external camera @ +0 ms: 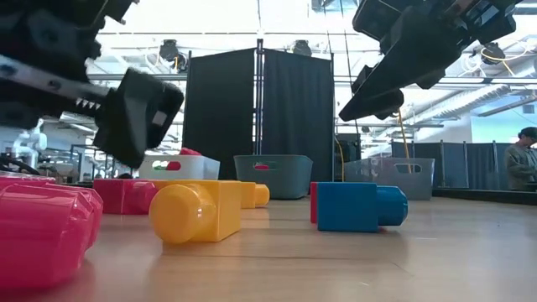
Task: Sort blocks by size
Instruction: Put the 2 studs red game piece into the blue bin
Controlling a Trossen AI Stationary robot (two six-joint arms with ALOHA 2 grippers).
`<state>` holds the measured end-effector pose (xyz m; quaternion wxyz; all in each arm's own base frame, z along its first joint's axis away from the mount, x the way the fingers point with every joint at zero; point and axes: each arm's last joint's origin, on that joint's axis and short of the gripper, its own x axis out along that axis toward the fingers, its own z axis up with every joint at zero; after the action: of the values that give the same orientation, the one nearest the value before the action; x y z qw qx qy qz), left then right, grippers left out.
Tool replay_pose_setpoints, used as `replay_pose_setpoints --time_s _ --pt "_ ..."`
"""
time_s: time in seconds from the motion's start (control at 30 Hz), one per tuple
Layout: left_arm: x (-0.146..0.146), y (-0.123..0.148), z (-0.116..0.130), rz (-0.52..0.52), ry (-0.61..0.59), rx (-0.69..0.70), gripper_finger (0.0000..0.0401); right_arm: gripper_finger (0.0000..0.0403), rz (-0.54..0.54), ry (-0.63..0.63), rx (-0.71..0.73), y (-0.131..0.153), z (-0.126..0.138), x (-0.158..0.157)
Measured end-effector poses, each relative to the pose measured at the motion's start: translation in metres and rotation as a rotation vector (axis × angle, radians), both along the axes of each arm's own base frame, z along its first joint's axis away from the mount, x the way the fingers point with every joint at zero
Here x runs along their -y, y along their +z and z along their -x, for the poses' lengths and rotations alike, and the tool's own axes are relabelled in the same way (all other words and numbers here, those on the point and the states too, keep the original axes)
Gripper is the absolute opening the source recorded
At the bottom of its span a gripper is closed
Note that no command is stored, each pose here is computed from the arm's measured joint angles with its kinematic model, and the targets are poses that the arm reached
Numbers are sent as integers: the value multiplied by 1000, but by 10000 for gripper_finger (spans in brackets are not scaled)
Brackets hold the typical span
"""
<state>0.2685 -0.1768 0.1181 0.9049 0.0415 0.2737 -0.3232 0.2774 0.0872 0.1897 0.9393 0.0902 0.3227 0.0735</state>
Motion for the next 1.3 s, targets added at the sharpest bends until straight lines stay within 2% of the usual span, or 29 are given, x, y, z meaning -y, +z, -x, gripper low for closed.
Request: replay_pose_setpoints --time_s 0.27,0.4,0.63,0.87,1.0,1.2,1.3 --pt "2 -28 -5 -12 -11 -19 326 212 0 1 0 0 0 0" --pt "8 -34 -13 -30 -49 0 313 212 0 1 0 0 0 0" --pt "9 -40 -20 -32 -50 -7 254 212 0 10 -1 0 1 -3" --pt "-4 -32 -25 20 20 -73 172 212 -1 13 -2 0 1 -4" --pt "-12 -30 -27 13 45 -103 132 212 0 12 -7 -1 2 -4" --pt "-22 -28 -32 43 108 -125 133 212 2 8 -6 0 2 -4" --pt "-24 -28 -33 44 121 -123 146 212 4 4 -1 0 1 -4"
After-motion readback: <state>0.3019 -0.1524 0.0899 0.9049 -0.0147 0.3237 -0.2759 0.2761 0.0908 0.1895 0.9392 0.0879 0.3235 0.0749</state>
